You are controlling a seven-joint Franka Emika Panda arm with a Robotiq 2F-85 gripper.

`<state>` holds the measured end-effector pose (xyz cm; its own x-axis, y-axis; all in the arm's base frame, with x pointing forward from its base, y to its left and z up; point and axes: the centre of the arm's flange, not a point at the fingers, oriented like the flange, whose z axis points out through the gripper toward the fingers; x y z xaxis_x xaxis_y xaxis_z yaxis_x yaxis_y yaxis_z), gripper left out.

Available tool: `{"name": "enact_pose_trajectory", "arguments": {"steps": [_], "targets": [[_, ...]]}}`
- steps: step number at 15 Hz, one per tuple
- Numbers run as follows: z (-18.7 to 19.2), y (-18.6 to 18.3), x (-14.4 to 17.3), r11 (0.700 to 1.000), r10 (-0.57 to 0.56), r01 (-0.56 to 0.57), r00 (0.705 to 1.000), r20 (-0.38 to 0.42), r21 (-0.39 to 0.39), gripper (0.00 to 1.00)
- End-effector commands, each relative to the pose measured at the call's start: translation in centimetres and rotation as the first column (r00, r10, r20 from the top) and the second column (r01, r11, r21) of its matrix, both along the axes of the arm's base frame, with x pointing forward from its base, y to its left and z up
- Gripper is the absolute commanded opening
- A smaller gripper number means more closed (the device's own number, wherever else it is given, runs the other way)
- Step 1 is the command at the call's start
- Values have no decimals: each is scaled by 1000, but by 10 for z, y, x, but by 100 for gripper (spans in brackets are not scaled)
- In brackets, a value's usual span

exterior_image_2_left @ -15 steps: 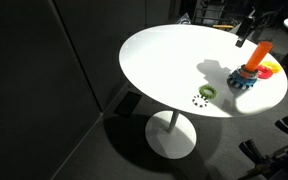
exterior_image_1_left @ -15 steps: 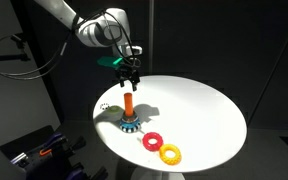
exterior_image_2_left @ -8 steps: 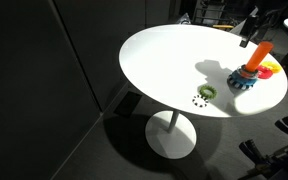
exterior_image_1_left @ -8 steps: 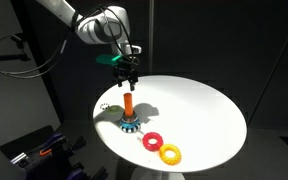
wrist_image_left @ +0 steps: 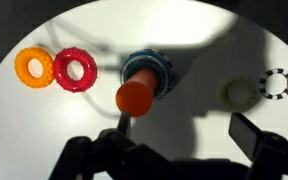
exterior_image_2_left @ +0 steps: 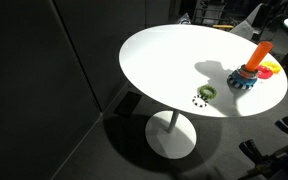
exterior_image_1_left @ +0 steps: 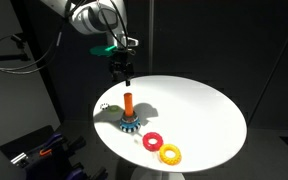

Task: Place the dark green ring on the stack

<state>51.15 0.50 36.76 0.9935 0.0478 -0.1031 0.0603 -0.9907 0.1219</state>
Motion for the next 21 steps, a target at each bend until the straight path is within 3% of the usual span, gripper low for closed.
{"name": "enact_pose_trajectory", "arguments": {"steps": [1, 13, 17, 21], "targets": [[26, -3, -14, 1000, 5, -5, 1000, -26, 3, 100], [57, -8, -40, 990, 84, -83, 996, -5, 116, 100], [59, -8, -42, 991, 81, -83, 996, 24, 108, 100], [55, -3, -35, 993, 73, -73, 997, 2, 98, 100]]}}
